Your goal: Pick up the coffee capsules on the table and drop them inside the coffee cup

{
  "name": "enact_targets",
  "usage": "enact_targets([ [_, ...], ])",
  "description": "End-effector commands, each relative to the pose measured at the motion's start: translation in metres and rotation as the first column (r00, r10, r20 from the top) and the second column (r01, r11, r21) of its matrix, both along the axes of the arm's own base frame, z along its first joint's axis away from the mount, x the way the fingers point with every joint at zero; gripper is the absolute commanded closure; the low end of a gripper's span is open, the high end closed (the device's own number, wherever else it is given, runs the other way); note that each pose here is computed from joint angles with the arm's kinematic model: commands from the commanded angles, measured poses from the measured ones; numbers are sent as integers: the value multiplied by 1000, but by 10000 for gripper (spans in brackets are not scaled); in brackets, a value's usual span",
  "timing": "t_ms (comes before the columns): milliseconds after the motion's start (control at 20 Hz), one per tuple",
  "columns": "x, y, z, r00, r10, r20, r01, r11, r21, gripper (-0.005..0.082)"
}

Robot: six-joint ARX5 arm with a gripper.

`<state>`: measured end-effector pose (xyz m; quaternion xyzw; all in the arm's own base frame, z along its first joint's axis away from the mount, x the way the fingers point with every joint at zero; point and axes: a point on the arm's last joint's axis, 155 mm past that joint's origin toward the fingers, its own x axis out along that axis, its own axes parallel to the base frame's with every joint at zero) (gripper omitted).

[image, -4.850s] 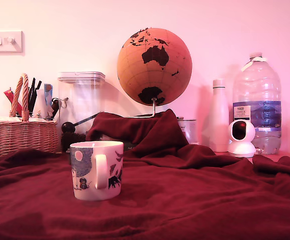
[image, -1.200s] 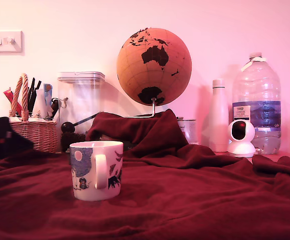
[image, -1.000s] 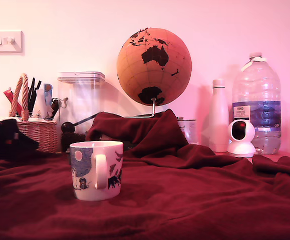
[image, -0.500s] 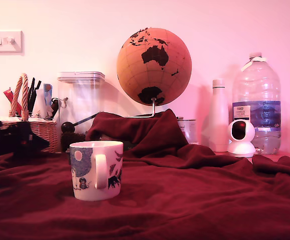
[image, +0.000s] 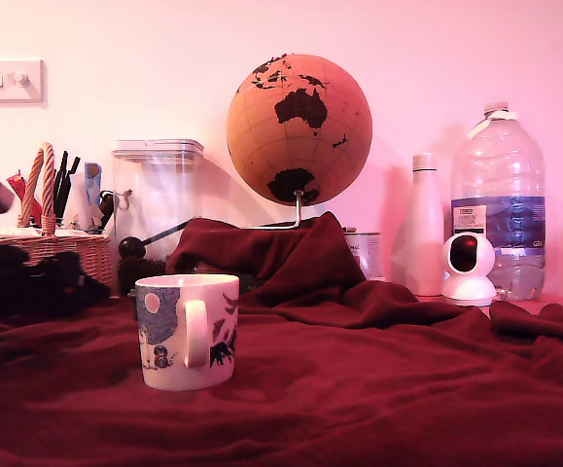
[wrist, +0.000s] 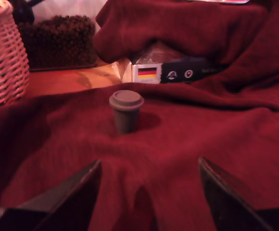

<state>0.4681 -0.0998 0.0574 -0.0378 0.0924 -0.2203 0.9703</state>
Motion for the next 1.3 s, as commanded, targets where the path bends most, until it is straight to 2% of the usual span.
enact_targets([
  [0,3,-3,-7,1000,-11,-6,11,1000,0,185],
  [600,35,-21,-7,998,-59,-9,59,998,3,185],
  [950,57,-23,-5,998,-67,-20,68,997,40,185],
  [1250,75,-27,-24,996,-70,-61,73,997,41,186],
])
